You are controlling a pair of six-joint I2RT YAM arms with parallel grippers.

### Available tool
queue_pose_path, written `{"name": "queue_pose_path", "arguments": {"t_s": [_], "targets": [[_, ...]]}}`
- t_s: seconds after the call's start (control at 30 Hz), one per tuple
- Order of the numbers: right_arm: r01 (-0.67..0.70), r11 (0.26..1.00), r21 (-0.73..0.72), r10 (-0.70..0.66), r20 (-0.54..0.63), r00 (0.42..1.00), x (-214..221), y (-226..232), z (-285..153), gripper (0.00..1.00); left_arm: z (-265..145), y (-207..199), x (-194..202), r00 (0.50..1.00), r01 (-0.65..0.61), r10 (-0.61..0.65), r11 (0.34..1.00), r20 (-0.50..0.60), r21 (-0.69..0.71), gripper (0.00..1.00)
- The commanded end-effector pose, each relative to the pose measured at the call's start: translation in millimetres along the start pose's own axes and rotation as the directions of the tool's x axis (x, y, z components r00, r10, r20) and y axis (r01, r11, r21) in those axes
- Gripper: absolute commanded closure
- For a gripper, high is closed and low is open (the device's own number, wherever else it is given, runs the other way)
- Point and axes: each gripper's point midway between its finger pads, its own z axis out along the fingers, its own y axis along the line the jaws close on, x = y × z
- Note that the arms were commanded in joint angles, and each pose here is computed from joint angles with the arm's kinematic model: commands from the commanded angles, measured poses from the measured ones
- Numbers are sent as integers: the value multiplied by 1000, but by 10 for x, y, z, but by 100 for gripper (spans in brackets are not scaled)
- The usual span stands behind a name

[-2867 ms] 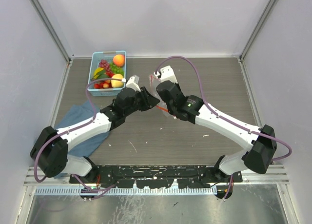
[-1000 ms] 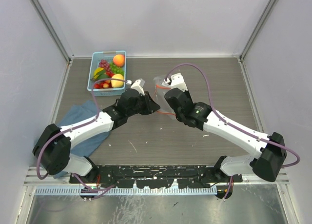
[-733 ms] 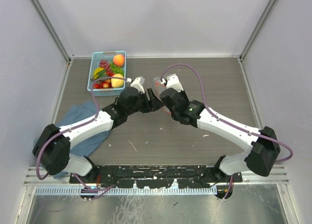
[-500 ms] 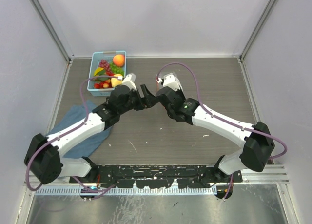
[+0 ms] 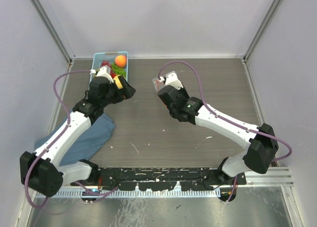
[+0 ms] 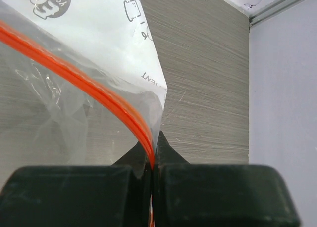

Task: Place the food in the zip-top bag and seal the zipper
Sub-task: Pick up the fake fruit from the bin.

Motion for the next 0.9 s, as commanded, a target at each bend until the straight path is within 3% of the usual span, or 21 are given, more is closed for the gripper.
{"name": "queue_pose_path", "arguments": {"t_s": [0.0, 0.17, 0.53, 0.87], "targets": [[-25, 1000, -3, 25, 17, 1000, -136, -82, -63, 99, 18, 278, -374, 996, -78, 82, 989, 28, -128, 4], [-17, 1000, -8, 17, 6, 1000, -88, -87, -71, 99, 258, 603, -589, 992, -123, 119, 966, -34, -226, 1], [-3, 999, 48, 3, 9, 1000, -75, -252, -116, 99, 1020, 1082, -573, 957, -191, 112, 938, -269, -290, 1], [14, 998, 66, -14, 0, 1000, -20, -277, -108, 99, 1398, 1315, -657, 938, -228, 127, 927, -322, -299, 2]]}}
